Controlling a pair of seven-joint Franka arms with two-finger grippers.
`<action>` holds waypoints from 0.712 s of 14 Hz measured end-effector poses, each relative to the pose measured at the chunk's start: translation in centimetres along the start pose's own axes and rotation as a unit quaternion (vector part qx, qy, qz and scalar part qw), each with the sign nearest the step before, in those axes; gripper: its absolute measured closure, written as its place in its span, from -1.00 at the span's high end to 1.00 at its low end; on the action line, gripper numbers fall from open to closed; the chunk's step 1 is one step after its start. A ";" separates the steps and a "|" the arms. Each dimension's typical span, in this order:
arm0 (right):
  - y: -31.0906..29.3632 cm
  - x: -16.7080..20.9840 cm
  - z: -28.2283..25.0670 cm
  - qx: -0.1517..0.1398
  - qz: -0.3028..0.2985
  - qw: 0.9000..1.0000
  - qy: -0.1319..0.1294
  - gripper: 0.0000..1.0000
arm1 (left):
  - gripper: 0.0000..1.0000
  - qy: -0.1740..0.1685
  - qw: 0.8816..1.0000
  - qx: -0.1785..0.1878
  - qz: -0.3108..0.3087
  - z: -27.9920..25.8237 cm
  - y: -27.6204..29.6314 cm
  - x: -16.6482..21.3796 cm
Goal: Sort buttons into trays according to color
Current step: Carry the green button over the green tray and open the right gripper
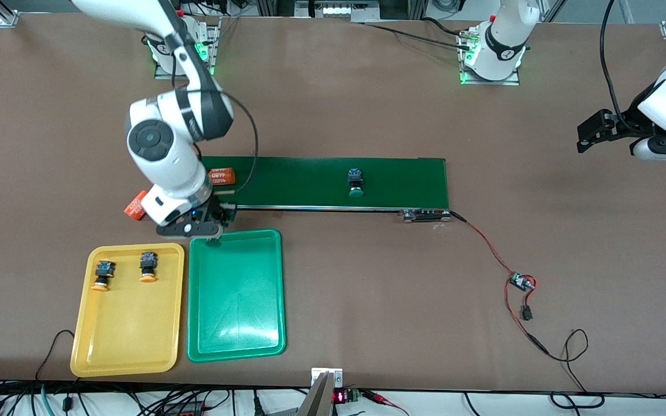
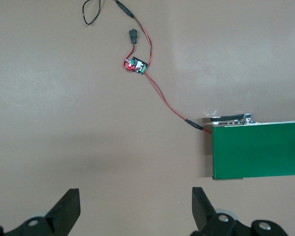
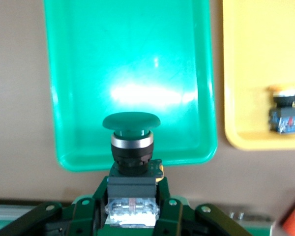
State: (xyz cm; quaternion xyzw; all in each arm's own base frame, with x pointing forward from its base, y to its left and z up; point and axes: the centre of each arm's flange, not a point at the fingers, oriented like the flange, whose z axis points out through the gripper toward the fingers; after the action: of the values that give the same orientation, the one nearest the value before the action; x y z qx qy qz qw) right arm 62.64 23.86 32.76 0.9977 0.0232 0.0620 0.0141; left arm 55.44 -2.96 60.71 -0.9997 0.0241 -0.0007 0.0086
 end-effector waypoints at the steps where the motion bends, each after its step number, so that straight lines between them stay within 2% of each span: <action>1: 0.7 0.6 1.5 -0.002 -0.005 1.000 0.004 -0.19 | 1.00 0.000 1.000 0.000 0.000 0.0 0.0 0.0; 4: 2.3 1.9 6.0 -0.003 -0.010 0.999 0.035 -0.19 | 1.00 -0.001 1.000 0.000 0.000 0.1 0.0 0.0; 10: 2.0 2.1 10.8 -0.001 -0.016 0.998 0.066 -0.19 | 1.00 -0.009 1.000 0.000 -0.007 0.9 -0.8 0.0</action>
State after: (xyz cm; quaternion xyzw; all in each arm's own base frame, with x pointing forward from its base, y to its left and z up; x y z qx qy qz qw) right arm 66.13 21.67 22.36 0.9910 0.0398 0.1272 0.0150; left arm 55.46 -2.11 59.82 -0.9998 0.0166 0.0085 0.0088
